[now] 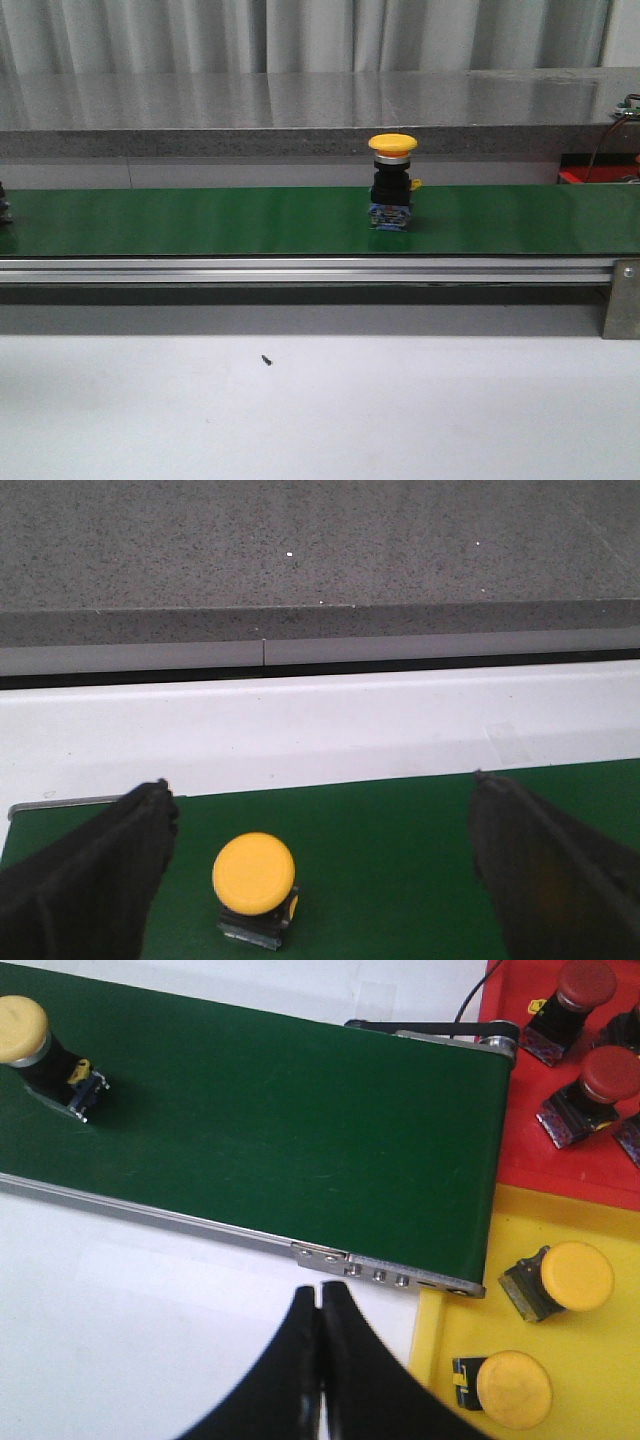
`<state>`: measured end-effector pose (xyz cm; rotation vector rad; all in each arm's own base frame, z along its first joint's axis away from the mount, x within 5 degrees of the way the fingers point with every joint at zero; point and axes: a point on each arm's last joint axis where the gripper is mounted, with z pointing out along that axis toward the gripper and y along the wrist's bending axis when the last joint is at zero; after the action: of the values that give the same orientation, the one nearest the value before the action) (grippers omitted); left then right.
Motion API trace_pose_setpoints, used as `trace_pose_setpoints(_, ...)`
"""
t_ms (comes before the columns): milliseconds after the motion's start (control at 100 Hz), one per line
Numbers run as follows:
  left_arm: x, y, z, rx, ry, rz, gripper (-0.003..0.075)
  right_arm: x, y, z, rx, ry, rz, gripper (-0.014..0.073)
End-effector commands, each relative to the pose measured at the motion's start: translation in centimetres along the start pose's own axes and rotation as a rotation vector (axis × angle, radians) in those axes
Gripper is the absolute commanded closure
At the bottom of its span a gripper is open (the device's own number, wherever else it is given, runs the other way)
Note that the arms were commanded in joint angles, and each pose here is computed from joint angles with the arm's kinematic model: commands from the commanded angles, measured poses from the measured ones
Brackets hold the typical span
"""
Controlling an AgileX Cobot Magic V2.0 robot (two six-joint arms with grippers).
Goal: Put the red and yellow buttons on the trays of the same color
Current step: 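Place the last yellow button on the belt behind the first, then grasp the first yellow button at the belt's far end with the right gripper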
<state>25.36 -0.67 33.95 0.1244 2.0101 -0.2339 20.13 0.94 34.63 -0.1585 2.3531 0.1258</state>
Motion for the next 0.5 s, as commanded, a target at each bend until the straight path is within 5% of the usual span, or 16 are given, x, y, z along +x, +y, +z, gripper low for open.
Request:
trace_pose_setpoints(0,-0.5,-1.0,-2.2,-0.045,-0.144,0.015,0.0169,-1.1,0.0,-1.1,0.017,-0.099,-0.008,0.0655)
trace_pose_setpoints(120,0.6,-2.2,-4.0,-0.042,-0.206,0.045,0.0312,-1.1,0.0,-1.1,0.017,-0.099,-0.008,0.0655)
trace_pose_setpoints(360,3.1,-3.4,-6.9,0.014,-0.214,0.070,0.0739,-1.1,0.0,-1.1,0.017,-0.099,-0.008,0.0655)
trace_pose_setpoints(490,5.1,-3.4,-7.4,0.011,-0.200,0.067,0.0740,-1.1,0.0,-1.1,0.017,-0.099,-0.008,0.0655)
